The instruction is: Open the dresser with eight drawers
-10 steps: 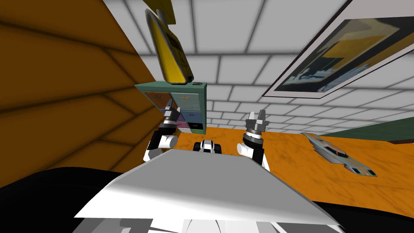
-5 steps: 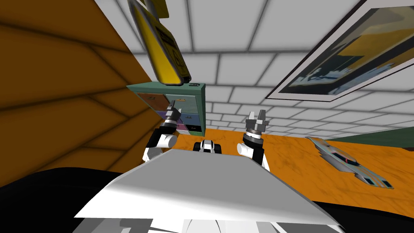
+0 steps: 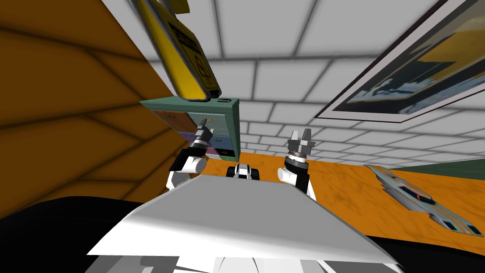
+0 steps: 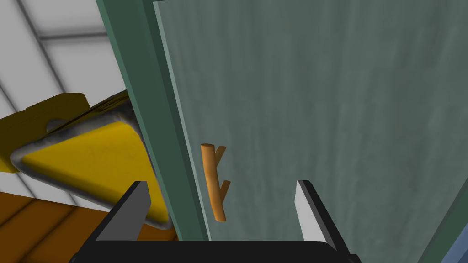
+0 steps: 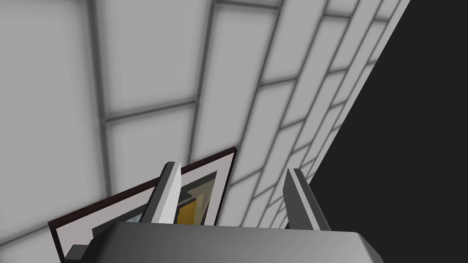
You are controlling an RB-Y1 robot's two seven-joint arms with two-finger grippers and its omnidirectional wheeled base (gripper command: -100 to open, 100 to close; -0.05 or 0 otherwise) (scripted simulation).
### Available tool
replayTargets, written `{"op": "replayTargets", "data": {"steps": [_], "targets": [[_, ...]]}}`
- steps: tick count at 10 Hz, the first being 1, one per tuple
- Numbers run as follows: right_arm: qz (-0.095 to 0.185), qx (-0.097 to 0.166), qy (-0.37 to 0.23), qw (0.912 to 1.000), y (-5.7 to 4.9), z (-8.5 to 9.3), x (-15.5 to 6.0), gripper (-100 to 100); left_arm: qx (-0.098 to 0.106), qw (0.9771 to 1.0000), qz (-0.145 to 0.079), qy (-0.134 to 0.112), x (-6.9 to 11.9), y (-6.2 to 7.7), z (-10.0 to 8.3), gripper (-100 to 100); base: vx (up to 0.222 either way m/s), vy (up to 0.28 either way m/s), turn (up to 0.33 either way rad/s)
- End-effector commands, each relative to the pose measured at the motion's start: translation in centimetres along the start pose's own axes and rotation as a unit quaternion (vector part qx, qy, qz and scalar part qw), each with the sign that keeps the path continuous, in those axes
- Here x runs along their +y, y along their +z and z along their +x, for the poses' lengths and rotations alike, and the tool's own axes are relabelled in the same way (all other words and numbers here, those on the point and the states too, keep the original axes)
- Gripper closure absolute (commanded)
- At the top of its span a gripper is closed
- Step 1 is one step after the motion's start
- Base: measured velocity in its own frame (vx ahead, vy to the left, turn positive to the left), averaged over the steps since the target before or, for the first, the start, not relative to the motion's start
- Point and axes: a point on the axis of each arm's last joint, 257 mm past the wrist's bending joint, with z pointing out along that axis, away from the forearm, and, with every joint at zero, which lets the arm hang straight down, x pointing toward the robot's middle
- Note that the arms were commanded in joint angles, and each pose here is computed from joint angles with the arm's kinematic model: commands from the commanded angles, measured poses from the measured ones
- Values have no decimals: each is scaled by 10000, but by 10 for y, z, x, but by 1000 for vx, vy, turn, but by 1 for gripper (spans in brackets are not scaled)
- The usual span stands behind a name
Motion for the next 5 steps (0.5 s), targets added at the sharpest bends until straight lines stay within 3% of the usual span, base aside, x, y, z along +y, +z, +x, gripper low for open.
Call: {"op": "replayTargets", "data": {"steps": [1,5], "targets": [[0,0,0,10000,0,0,0,0,5,10000,-52,-27,1,0,0,-100,38,-21,4],[0,1,-1,10000,0,0,0,0,-314,9995,-77,55,-12,-11,-9,-100,45,40,-145]]}}
